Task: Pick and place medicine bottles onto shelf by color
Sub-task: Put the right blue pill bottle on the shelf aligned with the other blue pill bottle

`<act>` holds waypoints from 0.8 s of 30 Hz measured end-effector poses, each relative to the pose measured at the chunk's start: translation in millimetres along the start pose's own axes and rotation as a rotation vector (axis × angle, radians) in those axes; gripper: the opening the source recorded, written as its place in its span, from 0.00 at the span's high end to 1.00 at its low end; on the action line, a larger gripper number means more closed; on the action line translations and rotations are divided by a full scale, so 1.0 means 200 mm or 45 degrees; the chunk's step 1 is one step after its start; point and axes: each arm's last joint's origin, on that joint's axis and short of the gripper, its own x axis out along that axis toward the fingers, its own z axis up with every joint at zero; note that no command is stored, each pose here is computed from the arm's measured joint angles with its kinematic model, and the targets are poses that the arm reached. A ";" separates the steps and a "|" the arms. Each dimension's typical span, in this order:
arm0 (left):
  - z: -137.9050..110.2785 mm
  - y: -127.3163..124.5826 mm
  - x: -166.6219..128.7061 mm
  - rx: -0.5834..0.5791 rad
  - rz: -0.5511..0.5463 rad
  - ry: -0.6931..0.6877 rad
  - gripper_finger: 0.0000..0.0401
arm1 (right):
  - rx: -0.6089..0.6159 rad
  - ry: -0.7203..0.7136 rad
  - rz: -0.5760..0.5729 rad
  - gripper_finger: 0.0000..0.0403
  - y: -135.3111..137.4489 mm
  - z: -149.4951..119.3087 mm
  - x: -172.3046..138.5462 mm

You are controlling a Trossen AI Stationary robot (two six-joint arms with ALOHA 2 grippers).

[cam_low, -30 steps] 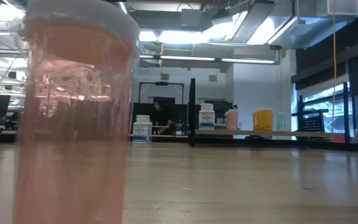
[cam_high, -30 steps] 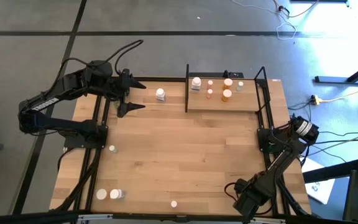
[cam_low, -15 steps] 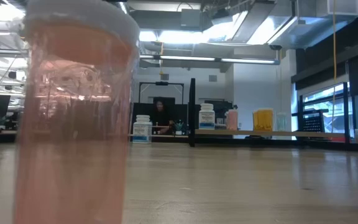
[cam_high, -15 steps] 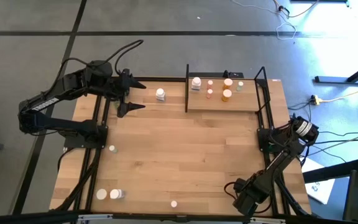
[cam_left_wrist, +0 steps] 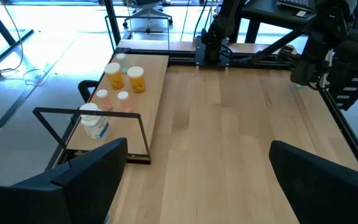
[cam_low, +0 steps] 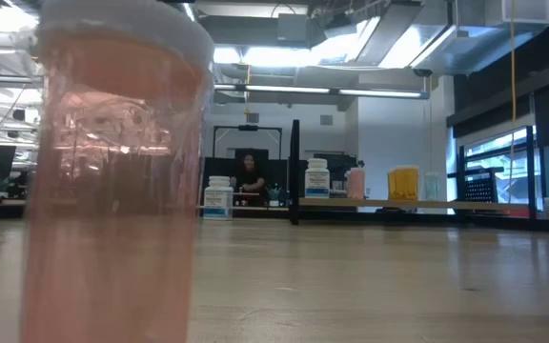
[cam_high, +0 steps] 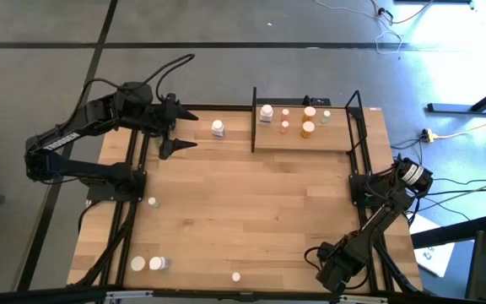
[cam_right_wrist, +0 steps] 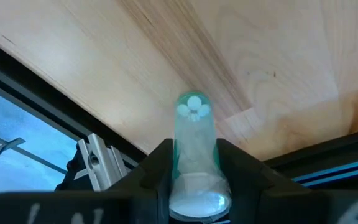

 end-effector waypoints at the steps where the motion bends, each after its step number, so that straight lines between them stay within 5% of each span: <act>1: 0.00 0.00 0.00 0.000 0.000 0.000 0.03 | 0.000 0.000 0.000 0.74 0.00 0.00 0.00; 24: 0.00 0.00 0.00 0.005 0.000 0.001 0.03 | -0.030 0.002 0.202 0.72 0.06 0.22 -0.26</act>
